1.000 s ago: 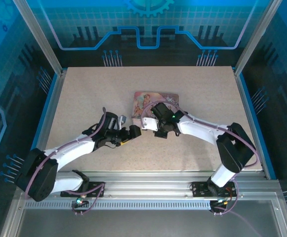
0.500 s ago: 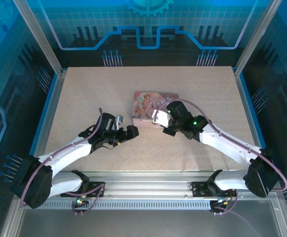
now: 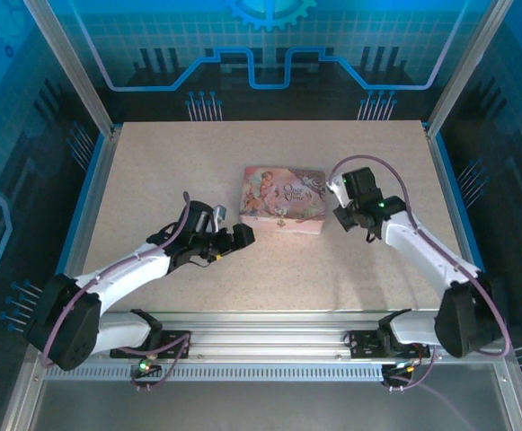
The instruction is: Unlock a padlock with a key
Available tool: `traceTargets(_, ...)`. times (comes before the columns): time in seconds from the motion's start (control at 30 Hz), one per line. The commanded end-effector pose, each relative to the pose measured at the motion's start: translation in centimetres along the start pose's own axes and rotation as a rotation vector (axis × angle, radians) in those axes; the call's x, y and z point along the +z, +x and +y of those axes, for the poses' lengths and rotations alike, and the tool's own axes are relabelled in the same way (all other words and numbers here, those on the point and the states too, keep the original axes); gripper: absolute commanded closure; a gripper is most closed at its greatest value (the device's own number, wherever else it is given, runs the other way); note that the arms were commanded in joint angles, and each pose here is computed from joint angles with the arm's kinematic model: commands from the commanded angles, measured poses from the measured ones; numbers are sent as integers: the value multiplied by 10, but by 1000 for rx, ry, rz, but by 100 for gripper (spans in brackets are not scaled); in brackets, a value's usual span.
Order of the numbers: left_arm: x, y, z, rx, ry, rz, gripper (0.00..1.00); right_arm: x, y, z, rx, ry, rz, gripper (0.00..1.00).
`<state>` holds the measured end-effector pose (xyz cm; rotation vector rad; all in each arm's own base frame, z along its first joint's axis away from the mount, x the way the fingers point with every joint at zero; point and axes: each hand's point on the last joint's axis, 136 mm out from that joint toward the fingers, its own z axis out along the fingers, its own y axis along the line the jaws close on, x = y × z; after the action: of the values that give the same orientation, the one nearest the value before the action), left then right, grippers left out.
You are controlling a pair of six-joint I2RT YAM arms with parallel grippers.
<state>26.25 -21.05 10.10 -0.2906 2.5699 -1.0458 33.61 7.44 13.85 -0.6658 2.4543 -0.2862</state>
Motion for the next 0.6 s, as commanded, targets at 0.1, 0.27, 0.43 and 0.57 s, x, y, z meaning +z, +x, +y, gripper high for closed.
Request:
traceTargets(0.1, -1, -15, -9, 26, 10, -39, 1, 34, 32, -22, 140, 82, 226, 100)
traceTargets(0.27, -2, -15, -8, 24, 0, -44, 1, 62, 44, -20, 146, 85, 328, 100)
traceTargets(0.43, -4, -14, -5, 15, -9, -49, 1, 83, 54, -18, 171, 71, 398, 100)
traceTargets(0.57, -3, -13, -3, 8, -13, -48, 1, 91, 61, -20, 203, 63, 422, 100)
